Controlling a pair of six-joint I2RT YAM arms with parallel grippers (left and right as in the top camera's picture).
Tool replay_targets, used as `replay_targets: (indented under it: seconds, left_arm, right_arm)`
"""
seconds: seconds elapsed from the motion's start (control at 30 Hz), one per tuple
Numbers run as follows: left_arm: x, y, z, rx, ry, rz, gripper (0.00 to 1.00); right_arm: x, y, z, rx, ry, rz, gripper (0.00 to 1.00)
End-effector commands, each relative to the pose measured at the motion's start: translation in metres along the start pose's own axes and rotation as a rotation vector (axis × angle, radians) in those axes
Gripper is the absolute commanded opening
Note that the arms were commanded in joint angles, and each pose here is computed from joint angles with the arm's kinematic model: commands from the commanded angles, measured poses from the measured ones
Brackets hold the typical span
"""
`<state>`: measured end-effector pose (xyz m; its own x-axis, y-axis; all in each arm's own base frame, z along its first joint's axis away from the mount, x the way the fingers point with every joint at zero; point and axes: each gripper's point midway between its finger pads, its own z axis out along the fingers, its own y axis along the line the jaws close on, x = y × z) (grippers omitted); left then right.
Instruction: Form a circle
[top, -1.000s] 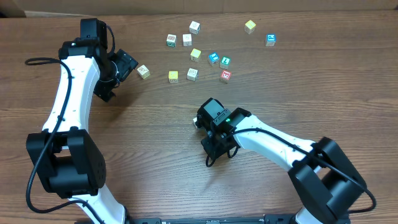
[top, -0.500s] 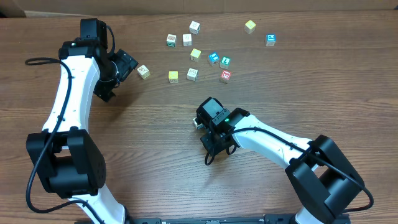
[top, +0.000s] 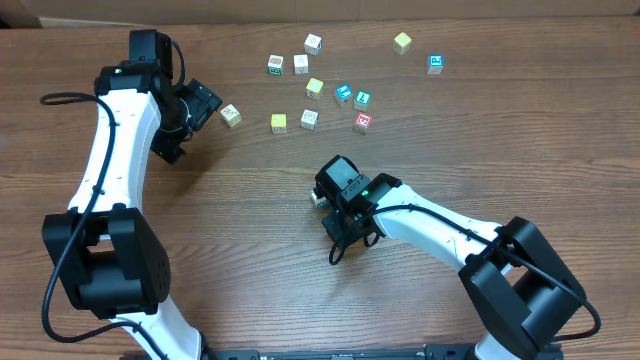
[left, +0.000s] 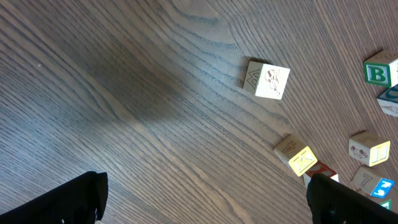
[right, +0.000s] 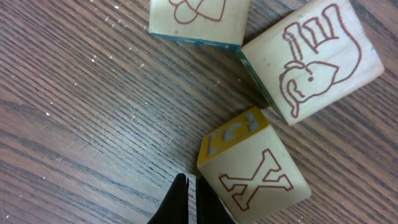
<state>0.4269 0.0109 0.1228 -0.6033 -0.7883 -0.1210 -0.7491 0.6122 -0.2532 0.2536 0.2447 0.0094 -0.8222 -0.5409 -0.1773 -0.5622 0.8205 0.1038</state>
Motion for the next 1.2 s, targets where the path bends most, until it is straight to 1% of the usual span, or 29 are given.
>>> replay_targets:
  seconds: [0.0, 0.1, 0.2, 0.33, 0.43, 0.6, 0.8, 0.97, 1.17]
  left_arm:
    - [-0.001, -0.003, -0.005, 0.009, -0.016, 0.032, 1.0]
    - [-0.001, -0.003, -0.005, 0.009, -0.016, 0.032, 1.0]
    - [-0.001, -0.003, -0.005, 0.009, -0.016, 0.032, 1.0]
    - [-0.001, -0.003, -0.005, 0.009, -0.016, 0.032, 1.0]
    - [-0.001, -0.003, -0.005, 0.009, -0.016, 0.031, 1.0]
    - [-0.001, -0.003, -0.005, 0.009, -0.016, 0.032, 1.0]
    - [-0.001, -0.003, -0.005, 0.009, -0.016, 0.031, 1.0]
    - [-0.001, -0.003, -0.005, 0.009, -0.016, 0.032, 1.0]
    - [-0.001, -0.003, -0.005, 0.009, -0.016, 0.032, 1.0]
  right_arm:
    - [-0.001, 0.0, 0.001, 0.012, -0.002, -0.009, 0.04]
    - [-0.008, 0.004, -0.008, 0.009, -0.005, -0.015, 0.04]
    - [-0.035, 0.012, -0.03, 0.0, -0.056, -0.022, 0.04]
    - [-0.074, 0.02, -0.061, -0.014, -0.16, -0.029, 0.04]
    - [-0.088, 0.022, -0.07, -0.017, -0.207, -0.067, 0.04]
    - [-0.081, 0.02, -0.062, -0.012, -0.177, -0.078, 0.04]
    - [-0.067, 0.017, -0.041, -0.003, -0.114, -0.083, 0.04]
    - [-0.059, 0.014, -0.022, 0.006, -0.057, -0.147, 0.04]
    - [-0.051, 0.01, -0.006, 0.018, -0.005, -0.143, 0.04]
